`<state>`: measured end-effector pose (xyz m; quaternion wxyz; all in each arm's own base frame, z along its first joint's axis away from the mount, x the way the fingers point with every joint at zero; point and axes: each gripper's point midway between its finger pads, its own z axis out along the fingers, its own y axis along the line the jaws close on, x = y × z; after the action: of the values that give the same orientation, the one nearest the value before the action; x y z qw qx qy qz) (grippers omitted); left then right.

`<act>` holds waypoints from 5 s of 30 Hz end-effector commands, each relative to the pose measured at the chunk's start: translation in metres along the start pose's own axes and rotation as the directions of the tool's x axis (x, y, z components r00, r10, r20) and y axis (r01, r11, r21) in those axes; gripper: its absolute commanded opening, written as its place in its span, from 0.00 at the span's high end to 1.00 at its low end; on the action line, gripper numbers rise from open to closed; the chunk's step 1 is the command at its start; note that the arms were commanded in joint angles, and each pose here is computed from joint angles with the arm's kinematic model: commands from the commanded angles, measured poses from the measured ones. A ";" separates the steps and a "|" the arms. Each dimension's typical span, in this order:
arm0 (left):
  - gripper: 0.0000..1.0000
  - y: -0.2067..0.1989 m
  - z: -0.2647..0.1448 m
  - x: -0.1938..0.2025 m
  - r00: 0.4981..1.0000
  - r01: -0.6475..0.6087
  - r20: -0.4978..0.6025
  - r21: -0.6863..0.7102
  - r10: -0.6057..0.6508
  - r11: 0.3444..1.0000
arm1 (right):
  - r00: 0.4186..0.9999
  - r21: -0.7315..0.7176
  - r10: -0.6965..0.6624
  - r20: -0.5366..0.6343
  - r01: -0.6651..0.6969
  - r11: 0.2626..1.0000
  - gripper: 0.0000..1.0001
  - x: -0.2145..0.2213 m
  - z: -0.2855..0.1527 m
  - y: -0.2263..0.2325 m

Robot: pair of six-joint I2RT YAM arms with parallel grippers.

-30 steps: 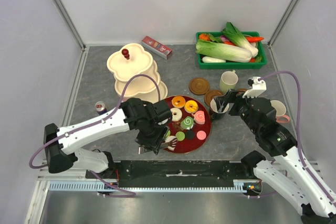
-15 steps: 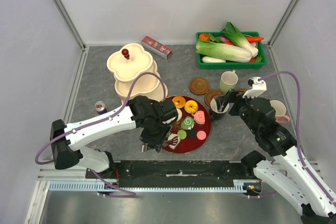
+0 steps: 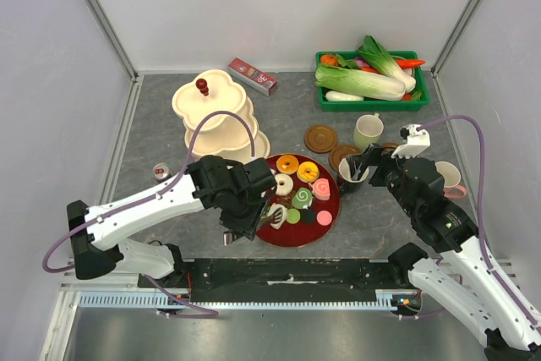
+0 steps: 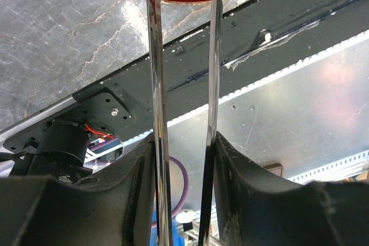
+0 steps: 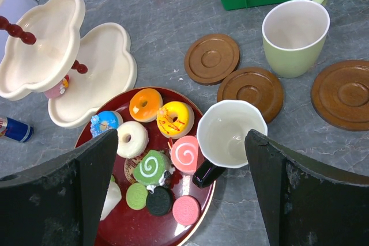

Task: Serve the afternoon tea

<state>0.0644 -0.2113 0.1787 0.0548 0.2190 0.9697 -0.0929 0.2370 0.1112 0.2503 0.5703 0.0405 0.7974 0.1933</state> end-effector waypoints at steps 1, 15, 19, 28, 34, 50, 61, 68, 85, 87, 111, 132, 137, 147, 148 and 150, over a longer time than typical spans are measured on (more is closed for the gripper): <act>0.85 0.019 -0.019 0.002 0.992 0.107 0.069 -0.076 -0.102 0.991 | 1.000 0.009 -0.008 0.019 0.008 1.000 0.02 -0.003 -0.001 -0.002; 0.85 0.085 -0.021 -0.031 0.856 0.456 0.385 -0.251 -0.344 0.854 | 0.999 0.015 -0.026 0.030 0.025 1.000 0.02 -0.008 -0.002 -0.003; 0.84 0.100 -0.005 -0.039 0.824 0.509 0.390 -0.194 -0.410 0.838 | 0.999 0.010 -0.029 0.041 0.028 1.000 0.02 -0.012 -0.004 -0.002; 0.85 0.113 0.002 -0.067 0.753 0.578 0.460 -0.123 -0.470 0.807 | 0.998 0.006 -0.031 0.046 0.031 0.999 0.02 -0.014 -0.005 -0.001; 0.85 0.123 0.012 -0.068 0.745 0.600 0.457 -0.143 -0.485 0.787 | 0.998 0.015 -0.040 0.051 0.040 0.999 0.02 -0.014 -0.005 -0.003; 0.83 0.099 -0.004 -0.063 0.766 0.530 0.412 0.030 -0.494 0.848 | 0.998 0.023 -0.039 0.050 0.037 0.999 0.02 -0.013 -0.005 -0.005; 0.74 0.037 -0.036 -0.065 0.824 0.240 0.409 0.375 -0.392 0.895 | 0.998 0.026 -0.040 0.046 0.039 0.999 0.02 -0.012 -0.005 -0.006; 0.66 0.021 -0.030 -0.069 0.866 0.191 0.359 0.402 -0.347 0.895 | 0.998 0.032 -0.041 0.053 0.039 0.999 0.02 -0.014 -0.008 -0.007; 0.46 -0.021 -0.005 -0.083 0.935 0.074 0.321 0.239 -0.151 0.968 | 0.998 0.052 -0.043 0.052 0.040 0.998 0.02 -0.013 -0.011 -0.013; 0.46 -0.022 -0.001 -0.084 0.940 0.071 0.315 0.202 -0.134 0.977 | 0.998 0.051 -0.045 0.052 0.042 0.998 0.02 -0.013 -0.011 -0.012; 0.41 -0.033 0.034 -0.084 0.975 -0.075 0.208 -0.016 0.077 0.997 | 0.997 0.060 -0.052 0.050 0.049 0.997 0.02 -0.011 -0.013 -0.016; 0.40 -0.045 0.047 -0.079 0.977 -0.173 0.111 -0.087 0.182 0.981 | 0.997 0.064 -0.057 0.053 0.053 0.997 0.02 -0.009 -0.013 -0.017; 0.45 -0.050 0.044 -0.087 0.973 -0.171 0.138 -0.097 0.183 0.981 | 0.997 0.067 -0.058 0.050 0.055 0.996 0.02 -0.009 -0.013 -0.018; 0.49 -0.048 0.046 -0.091 0.973 -0.157 0.151 -0.120 0.174 0.980 | 0.997 0.067 -0.055 0.054 0.052 0.996 0.02 -0.010 -0.013 -0.018; 0.49 -0.047 0.047 -0.091 0.973 -0.160 0.146 -0.124 0.178 0.979 | 0.997 0.069 -0.057 0.052 0.054 0.996 0.02 -0.009 -0.014 -0.019; 0.49 -0.046 0.050 -0.089 0.975 -0.163 0.132 -0.131 0.180 0.978 | 0.997 0.069 -0.059 0.052 0.055 0.996 0.02 -0.009 -0.014 -0.019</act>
<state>0.1215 -0.2967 0.1474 0.1328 0.2781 0.9497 -0.0559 0.2300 0.0923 0.2519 0.5859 0.0419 0.7936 0.1584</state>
